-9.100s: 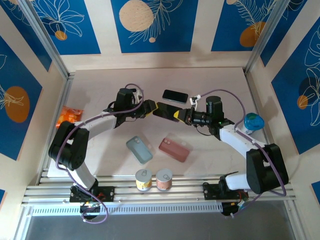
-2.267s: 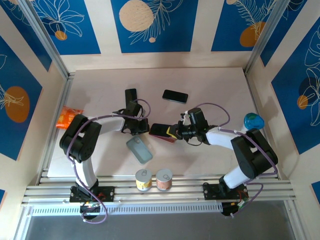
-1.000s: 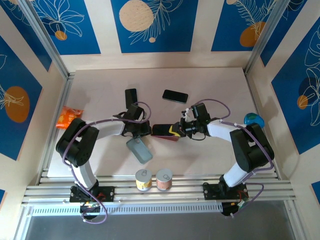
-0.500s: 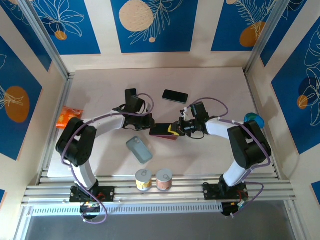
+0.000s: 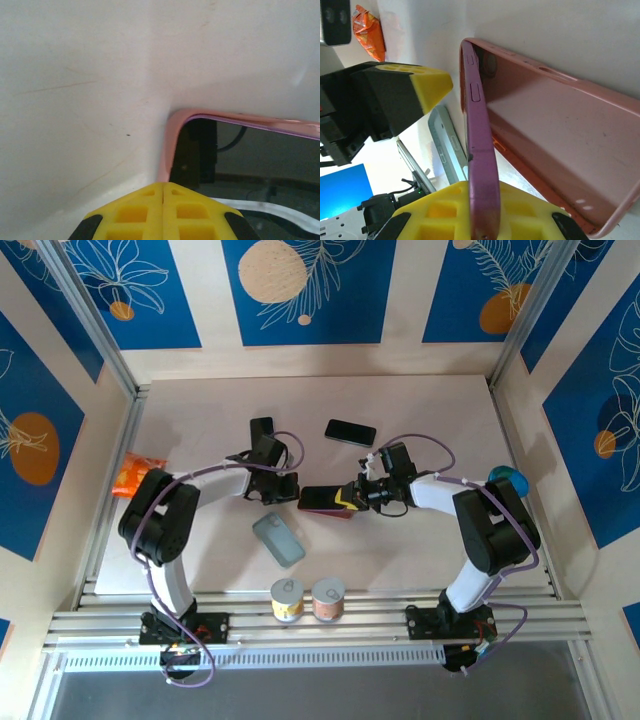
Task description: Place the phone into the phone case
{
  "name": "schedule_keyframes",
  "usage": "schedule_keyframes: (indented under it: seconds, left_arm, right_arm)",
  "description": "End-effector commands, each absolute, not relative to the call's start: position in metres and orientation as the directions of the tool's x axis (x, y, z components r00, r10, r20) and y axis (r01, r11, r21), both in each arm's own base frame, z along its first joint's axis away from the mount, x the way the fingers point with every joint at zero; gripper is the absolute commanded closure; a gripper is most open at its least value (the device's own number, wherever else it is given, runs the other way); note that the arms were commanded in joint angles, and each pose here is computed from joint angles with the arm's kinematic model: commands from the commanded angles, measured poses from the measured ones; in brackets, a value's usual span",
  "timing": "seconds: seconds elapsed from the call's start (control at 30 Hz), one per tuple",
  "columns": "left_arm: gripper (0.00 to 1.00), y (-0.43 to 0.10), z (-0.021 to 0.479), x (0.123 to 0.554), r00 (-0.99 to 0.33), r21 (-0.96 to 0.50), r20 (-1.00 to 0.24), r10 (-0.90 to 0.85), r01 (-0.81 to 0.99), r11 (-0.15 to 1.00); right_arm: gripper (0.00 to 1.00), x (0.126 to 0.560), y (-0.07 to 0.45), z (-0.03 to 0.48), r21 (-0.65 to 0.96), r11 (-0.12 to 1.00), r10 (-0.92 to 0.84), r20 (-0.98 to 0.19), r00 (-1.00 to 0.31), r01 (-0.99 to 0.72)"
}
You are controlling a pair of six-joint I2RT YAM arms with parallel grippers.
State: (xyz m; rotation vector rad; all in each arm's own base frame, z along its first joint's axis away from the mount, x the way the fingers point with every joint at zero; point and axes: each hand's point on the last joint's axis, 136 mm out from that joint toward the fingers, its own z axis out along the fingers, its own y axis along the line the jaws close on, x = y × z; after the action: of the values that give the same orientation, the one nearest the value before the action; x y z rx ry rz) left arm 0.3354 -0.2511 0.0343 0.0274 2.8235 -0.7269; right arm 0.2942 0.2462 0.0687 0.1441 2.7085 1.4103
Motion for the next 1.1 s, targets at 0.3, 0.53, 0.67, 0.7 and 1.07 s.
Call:
schedule_keyframes:
  seconds: [0.3, 0.53, 0.67, 0.7, 1.07]
  left_arm:
    - [1.00, -0.247, 0.007, 0.325, -0.987, -0.459, -0.160, -0.031, 0.047, 0.887]
    - [1.00, -0.254, -0.002, 0.316, -0.990, -0.485, -0.134, -0.035, 0.035, 0.874]
    - [1.00, -0.256, 0.002, 0.316, -0.990, -0.497, -0.138, -0.037, 0.036, 0.867]
    - [1.00, -0.257, 0.004, 0.316, -0.989, -0.499, -0.140, -0.039, 0.037, 0.866]
    - [1.00, -0.262, 0.058, 0.330, -0.971, -0.536, -0.230, -0.059, 0.075, 0.841]
  right_arm:
    - [1.00, 0.293, 0.231, 0.029, 0.728, 0.670, 0.176, 0.036, -0.984, 0.147]
    - [1.00, 0.291, 0.239, 0.019, 0.724, 0.673, 0.162, 0.060, -0.985, 0.155]
    - [1.00, 0.290, 0.242, 0.016, 0.721, 0.676, 0.155, 0.062, -0.986, 0.152]
    - [1.00, 0.290, 0.242, 0.016, 0.720, 0.677, 0.157, 0.063, -0.986, 0.154]
    - [1.00, 0.290, 0.234, 0.016, 0.690, 0.710, 0.152, 0.040, -0.988, 0.137]
